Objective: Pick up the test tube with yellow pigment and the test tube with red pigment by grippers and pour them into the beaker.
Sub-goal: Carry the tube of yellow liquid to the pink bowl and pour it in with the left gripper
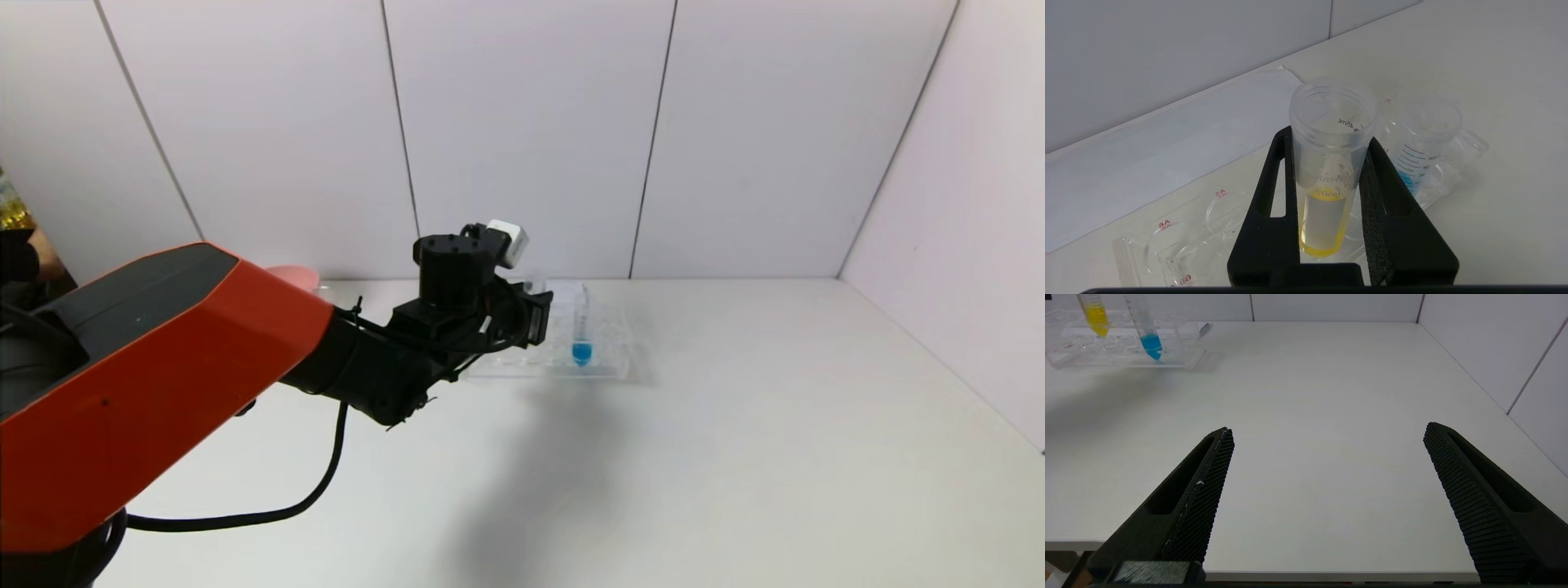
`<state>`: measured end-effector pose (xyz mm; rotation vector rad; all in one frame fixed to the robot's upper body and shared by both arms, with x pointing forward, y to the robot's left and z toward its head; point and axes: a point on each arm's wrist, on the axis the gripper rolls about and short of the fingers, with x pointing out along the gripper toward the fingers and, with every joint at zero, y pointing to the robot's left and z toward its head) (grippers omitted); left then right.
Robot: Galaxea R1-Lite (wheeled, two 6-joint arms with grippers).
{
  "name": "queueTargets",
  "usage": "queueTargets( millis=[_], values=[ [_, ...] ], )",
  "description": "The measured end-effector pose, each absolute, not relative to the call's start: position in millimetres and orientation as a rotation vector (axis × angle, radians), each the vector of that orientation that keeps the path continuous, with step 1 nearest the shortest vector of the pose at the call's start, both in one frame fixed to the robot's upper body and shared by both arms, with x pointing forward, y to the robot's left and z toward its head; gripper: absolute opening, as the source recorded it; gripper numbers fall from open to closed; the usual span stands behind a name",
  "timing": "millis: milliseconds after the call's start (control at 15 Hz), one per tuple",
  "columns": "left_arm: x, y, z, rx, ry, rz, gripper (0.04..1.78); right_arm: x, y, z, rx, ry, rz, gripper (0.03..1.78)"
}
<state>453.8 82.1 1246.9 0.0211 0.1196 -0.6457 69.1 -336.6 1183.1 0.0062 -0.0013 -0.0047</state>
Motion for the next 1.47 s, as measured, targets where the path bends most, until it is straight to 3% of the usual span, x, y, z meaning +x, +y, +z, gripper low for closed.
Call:
queueTargets(
  millis=[1467],
  values=[
    [406, 121, 1321, 0.012, -0.009, -0.553, 0.45, 69, -337, 1183, 0.006, -0.001, -0.004, 1.70]
  ],
)
